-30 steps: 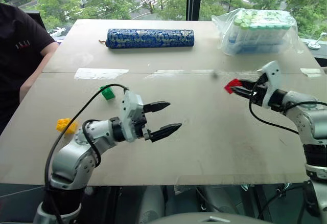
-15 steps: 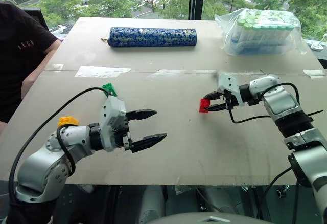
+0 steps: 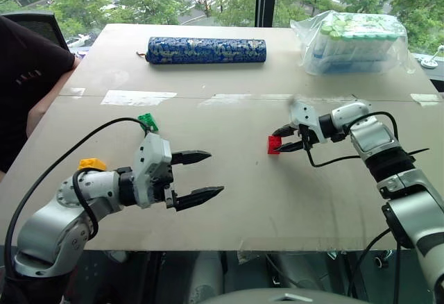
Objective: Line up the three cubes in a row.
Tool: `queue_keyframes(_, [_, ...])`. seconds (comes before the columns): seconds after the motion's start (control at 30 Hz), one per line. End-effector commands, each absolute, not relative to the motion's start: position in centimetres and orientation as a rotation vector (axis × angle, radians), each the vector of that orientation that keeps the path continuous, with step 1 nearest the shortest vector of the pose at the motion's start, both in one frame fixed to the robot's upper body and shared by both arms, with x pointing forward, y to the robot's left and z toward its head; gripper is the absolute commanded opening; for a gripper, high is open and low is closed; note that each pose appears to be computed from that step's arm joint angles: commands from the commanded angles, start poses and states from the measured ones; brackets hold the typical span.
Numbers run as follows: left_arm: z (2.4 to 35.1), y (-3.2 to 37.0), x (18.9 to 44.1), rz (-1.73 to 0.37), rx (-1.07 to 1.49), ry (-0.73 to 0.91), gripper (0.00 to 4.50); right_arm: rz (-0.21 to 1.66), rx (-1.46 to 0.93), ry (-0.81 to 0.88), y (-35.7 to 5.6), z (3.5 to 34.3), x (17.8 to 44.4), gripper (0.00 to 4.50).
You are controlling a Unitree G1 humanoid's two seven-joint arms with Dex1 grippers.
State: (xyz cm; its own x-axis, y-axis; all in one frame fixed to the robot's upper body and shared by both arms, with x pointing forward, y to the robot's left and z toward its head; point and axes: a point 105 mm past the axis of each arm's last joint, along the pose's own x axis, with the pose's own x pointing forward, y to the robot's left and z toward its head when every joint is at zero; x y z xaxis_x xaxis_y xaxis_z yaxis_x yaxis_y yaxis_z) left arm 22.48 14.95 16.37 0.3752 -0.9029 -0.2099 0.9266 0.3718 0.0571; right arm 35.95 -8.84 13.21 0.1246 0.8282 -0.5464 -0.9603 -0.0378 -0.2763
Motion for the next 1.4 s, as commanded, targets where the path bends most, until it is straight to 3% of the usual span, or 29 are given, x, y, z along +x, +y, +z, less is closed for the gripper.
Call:
queue_keyframes(0.03, [17.0,15.0,22.3,-1.183,0.206,0.116,4.5,1.473,-0.718,0.188,-8.4,14.7,36.3,1.33])
queue_keyframes(0.5, [16.7,15.4,22.2,-1.155,0.209,0.11,4.5,1.525,-0.739,0.172,-7.9,14.3,36.4,1.33])
queue_keyframes(0.73, [16.6,15.7,22.0,-1.13,0.213,0.107,4.5,1.551,-0.737,0.146,-7.7,14.4,36.2,4.46])
queue_keyframes(0.9, [16.7,16.9,22.8,-1.0,0.192,0.083,4.5,1.562,-0.716,0.082,-8.0,15.6,35.5,4.46])
queue_keyframes(1.07, [17.0,21.7,27.1,-0.486,0.176,0.015,4.5,1.516,-0.565,-0.077,-8.5,18.8,33.5,4.46])
queue_keyframes(1.2, [16.5,26.8,29.4,0.045,0.079,0.015,4.5,1.431,-0.384,-0.216,-8.7,20.5,30.2,4.46])
queue_keyframes(1.4, [15.3,26.9,32.1,0.19,-0.02,0.054,4.5,1.394,-0.34,-0.27,-8.6,21.5,26.7,4.46])
